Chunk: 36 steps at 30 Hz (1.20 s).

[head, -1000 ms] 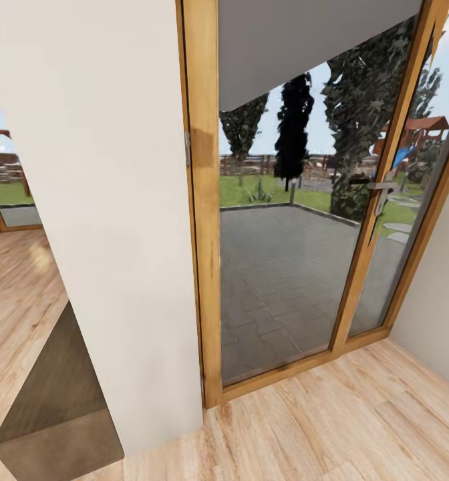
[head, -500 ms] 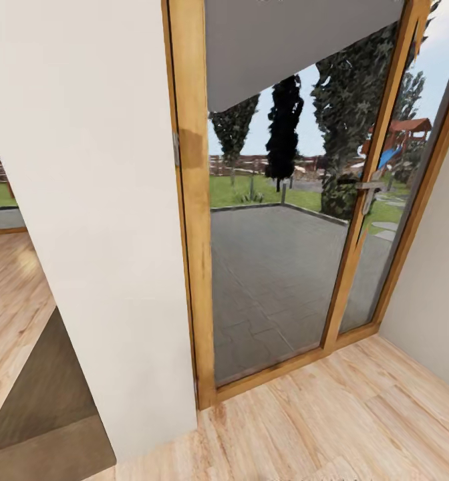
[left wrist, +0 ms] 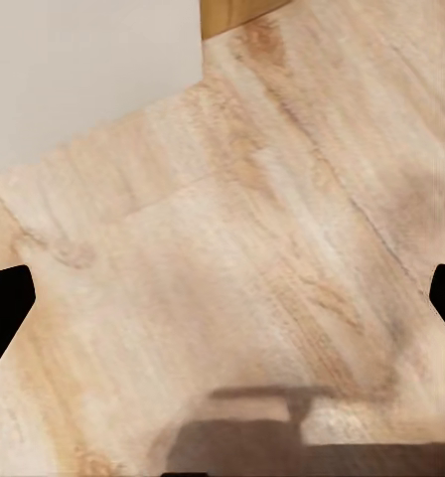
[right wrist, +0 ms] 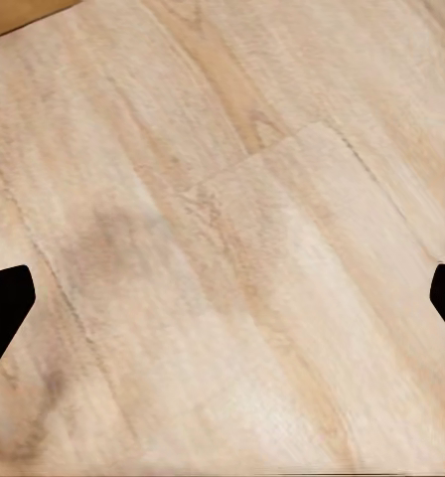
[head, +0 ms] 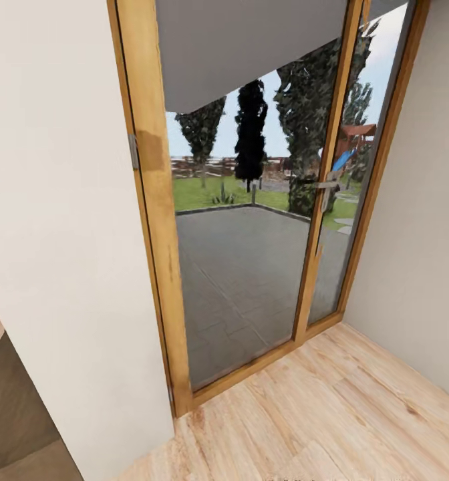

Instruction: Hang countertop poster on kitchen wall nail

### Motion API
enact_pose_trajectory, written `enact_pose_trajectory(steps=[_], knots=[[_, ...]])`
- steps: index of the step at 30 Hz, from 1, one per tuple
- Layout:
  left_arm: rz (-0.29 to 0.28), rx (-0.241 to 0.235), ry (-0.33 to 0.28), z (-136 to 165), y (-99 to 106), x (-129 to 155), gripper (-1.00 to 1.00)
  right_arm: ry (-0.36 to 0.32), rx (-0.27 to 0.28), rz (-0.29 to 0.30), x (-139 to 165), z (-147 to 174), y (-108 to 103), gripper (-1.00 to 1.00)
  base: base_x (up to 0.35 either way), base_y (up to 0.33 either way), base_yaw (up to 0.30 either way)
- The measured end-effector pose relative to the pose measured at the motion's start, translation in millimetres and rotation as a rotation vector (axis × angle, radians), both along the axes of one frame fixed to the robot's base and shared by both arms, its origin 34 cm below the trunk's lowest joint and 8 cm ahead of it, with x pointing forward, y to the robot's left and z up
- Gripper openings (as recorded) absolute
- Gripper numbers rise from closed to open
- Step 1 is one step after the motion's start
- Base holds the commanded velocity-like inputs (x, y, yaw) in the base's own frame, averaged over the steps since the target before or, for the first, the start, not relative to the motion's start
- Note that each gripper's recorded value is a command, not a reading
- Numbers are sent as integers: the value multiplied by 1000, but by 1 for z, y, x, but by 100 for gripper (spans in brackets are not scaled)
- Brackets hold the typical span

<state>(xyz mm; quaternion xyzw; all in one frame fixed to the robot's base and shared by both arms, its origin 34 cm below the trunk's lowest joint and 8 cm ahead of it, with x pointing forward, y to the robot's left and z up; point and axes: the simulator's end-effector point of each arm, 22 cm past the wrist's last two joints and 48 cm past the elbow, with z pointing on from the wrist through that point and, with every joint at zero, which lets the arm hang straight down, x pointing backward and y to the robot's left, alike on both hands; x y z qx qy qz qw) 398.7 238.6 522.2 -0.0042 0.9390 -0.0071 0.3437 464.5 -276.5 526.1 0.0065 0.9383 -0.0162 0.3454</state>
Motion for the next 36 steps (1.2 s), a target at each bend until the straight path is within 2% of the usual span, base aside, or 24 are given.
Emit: enact_pose_trajectory(steps=[10, 15, 22, 36], knots=[[-2, 0, 1, 0, 0, 0, 100, -2, 0, 0, 1, 1, 0, 100, -147, 76, -140], [-11, 0, 32, -8, -3, -13, 100, -4, 0, 0, 1, 1, 0, 100, -176, 88, -259], [-51, 21, 38, -10, -5, -16, 100, -7, 0, -1, 2, 2, 0, 100, -33, 15, -294], [-60, 26, 33, -9, -6, -15, 100, -12, 0, -1, 4, 4, 0, 100, -1, -18, -289]])
